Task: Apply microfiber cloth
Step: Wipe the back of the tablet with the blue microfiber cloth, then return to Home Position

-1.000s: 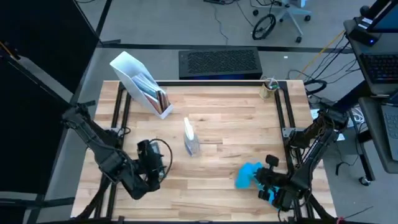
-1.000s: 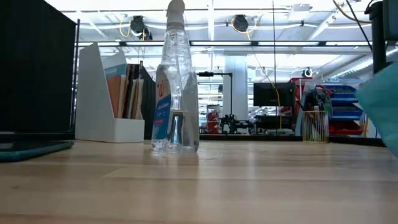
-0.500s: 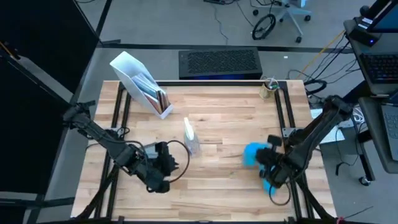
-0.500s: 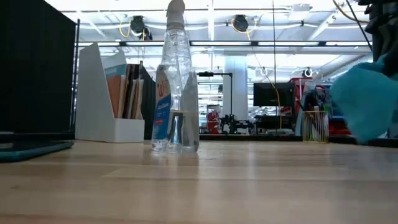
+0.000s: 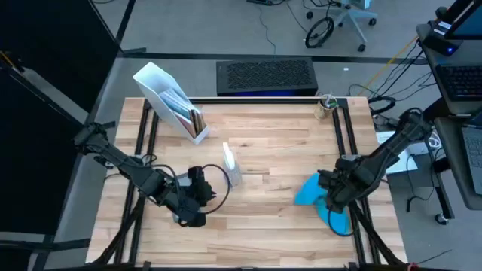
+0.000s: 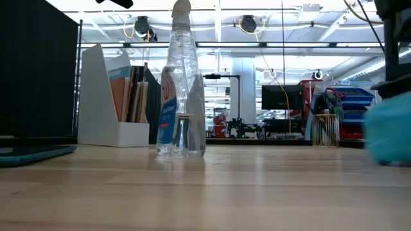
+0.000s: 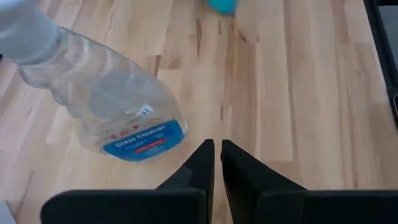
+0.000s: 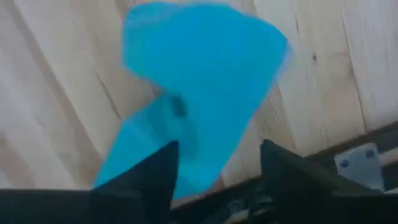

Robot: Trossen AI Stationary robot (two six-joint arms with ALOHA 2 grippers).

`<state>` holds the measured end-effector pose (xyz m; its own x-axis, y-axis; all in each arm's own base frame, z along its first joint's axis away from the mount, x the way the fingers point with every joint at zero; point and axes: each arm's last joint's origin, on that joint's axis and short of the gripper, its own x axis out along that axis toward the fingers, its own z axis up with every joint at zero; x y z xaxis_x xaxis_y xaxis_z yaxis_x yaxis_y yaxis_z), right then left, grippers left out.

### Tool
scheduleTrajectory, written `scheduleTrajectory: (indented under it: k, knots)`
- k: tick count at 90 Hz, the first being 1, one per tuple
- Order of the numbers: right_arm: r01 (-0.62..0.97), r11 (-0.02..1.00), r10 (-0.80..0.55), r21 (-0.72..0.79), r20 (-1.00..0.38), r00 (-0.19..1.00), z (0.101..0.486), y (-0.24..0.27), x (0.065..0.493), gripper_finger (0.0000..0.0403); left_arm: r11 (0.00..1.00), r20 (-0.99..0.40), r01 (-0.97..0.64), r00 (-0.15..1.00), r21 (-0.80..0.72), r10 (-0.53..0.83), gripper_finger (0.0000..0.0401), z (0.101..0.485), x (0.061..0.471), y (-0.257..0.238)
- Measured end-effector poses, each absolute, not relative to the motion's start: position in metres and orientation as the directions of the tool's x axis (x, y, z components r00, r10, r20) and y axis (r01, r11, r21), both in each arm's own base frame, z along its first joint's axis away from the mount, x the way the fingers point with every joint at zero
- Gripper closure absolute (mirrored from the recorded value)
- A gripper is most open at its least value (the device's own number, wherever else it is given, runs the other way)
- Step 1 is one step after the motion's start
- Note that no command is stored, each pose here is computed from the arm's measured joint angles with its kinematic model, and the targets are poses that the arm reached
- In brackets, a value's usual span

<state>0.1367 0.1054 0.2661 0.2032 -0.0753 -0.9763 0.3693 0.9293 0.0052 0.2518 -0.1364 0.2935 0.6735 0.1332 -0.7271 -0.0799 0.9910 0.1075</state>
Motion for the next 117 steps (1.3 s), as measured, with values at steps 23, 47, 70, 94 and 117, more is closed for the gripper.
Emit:
scheduleTrajectory:
  k: [23, 47, 70, 94, 117]
  knots:
    - [0.138, 0.984, -0.014, 0.109, -0.735, 0.678, 0.261, 0.086, 0.178, 0.0191, 0.985, -0.714, 0.005, 0.690, 0.173, 0.122, 0.0386, 0.298, 0.261, -0.120]
    - [-0.075, 0.958, 0.206, 0.277, -0.481, 0.852, 0.231, 0.028, 0.181, 0.0363, 0.990, -0.687, 0.029, 0.723, 0.136, 0.073, 0.0386, 0.300, 0.242, -0.076]
    - [-0.041, 0.965, 0.129, 0.259, -0.336, 0.933, 0.211, 0.010, 0.147, 0.0390, 0.983, -0.583, -0.183, 0.801, -0.026, 0.133, 0.0386, 0.270, 0.188, -0.034]
    - [-0.031, 0.953, 0.142, 0.300, -0.355, 0.924, 0.202, 0.009, 0.134, 0.0394, 0.955, -0.615, -0.297, 0.753, 0.003, 0.236, 0.0386, 0.253, 0.170, -0.028]
    - [-0.084, 0.969, 0.130, 0.234, -0.189, 0.973, 0.198, 0.008, 0.123, 0.0394, 0.975, -0.437, -0.222, 0.876, 0.009, 0.204, 0.0386, 0.238, 0.160, -0.025]
